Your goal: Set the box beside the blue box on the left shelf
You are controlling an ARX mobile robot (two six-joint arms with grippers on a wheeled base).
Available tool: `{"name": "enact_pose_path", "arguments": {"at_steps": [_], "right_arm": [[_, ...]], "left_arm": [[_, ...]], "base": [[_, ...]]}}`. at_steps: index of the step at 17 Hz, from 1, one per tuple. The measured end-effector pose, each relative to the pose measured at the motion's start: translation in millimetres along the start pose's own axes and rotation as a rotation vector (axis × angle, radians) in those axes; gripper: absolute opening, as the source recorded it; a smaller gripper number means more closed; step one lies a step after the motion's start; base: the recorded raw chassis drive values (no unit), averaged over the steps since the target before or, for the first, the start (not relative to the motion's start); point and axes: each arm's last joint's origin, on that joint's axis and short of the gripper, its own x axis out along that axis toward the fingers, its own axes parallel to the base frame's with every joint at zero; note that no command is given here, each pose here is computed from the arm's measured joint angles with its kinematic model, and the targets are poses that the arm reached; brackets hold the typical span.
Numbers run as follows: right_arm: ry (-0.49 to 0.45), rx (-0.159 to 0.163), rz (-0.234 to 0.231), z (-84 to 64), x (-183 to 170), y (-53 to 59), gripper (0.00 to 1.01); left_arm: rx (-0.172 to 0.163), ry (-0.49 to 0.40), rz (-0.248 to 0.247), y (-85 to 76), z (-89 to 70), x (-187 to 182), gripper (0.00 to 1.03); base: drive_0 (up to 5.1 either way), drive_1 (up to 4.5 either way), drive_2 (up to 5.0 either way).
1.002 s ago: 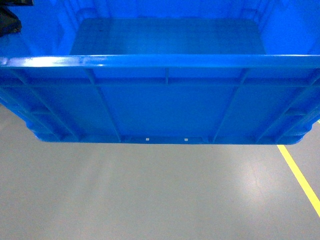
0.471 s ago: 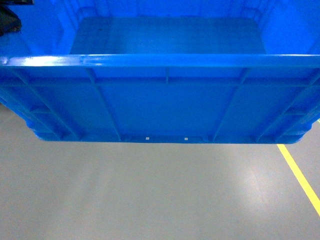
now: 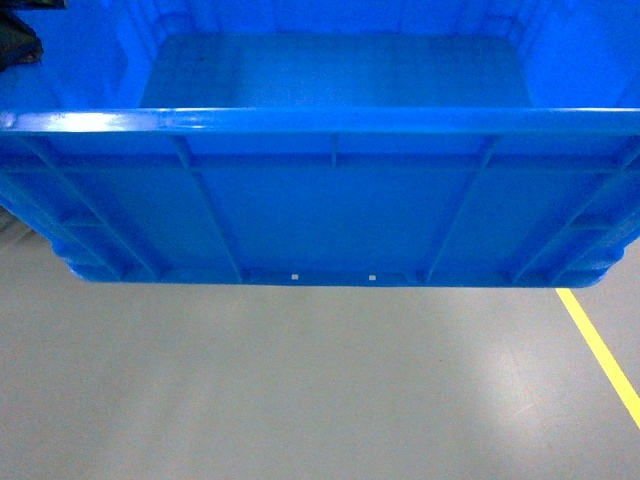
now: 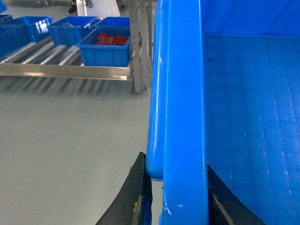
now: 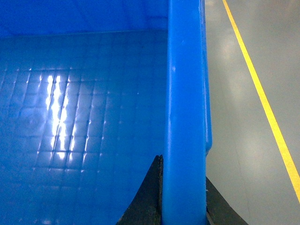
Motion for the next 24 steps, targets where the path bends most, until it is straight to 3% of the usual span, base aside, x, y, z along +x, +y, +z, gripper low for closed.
{"name": "enact_pose_path", "arguments": {"at_steps": [24], "right_arm": [[0.002, 0.0, 0.0, -0.2, 0.0, 0.0, 0.08]], "left_arm": [[0.0, 0.003, 0.001, 0.0, -0.3, 0.0, 0.17]], "base": [[-0.1, 4.15, -4.4]]}}
